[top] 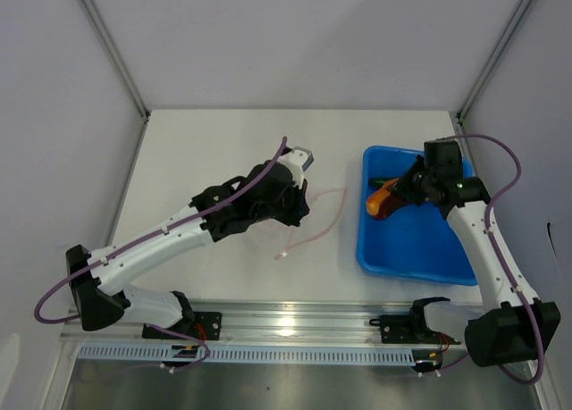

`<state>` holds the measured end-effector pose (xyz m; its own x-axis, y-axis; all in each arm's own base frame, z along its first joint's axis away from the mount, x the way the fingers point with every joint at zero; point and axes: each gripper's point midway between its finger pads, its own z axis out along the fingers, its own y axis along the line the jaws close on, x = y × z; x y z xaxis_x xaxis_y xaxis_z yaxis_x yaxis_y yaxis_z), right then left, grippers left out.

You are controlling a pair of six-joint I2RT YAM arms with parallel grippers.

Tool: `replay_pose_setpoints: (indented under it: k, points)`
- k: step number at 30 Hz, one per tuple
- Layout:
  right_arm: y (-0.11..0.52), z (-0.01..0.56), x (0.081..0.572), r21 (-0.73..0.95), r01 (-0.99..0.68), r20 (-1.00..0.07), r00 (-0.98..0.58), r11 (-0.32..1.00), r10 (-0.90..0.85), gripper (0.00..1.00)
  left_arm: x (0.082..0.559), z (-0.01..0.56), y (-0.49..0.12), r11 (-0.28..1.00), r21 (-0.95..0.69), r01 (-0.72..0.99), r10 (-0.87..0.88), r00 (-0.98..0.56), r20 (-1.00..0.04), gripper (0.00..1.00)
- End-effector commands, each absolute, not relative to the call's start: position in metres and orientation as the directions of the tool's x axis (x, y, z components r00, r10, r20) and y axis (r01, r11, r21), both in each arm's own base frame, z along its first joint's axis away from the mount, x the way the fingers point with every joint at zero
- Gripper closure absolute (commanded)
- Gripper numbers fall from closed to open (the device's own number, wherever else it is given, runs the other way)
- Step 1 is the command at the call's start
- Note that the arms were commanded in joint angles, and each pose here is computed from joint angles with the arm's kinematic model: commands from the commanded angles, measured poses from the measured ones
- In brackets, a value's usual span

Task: Place the food in the zip-top bag and seal the zipper
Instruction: Pick up the fake bread from the bin, then place the fake bread in the zipper food storage bag.

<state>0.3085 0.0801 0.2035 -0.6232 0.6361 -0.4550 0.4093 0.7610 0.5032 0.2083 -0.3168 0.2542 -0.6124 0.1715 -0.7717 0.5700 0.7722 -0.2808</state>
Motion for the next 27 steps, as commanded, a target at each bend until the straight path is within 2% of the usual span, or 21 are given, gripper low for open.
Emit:
replay_pose_setpoints:
  k: [1,17,27]
  points:
    - [0.103,0.244,0.295,0.606,0.220,-0.489,-0.655,0.765,0.576,1.00,0.217,0.272,-0.319,0.753,-0.310,0.580,0.145,-0.606,-0.782,1.00]
    - [0.159,0.374,0.240,0.818,-0.167,-0.487,-0.710,0.551,0.508,1.00,0.250,0.278,-0.329,0.742,-0.352,0.571,0.126,-0.634,-0.763,0.99]
    - [0.184,0.444,0.202,0.886,-0.330,-0.455,-0.750,0.325,0.480,1.00,0.270,0.289,-0.332,0.761,-0.340,0.552,0.112,-0.629,-0.770,0.99]
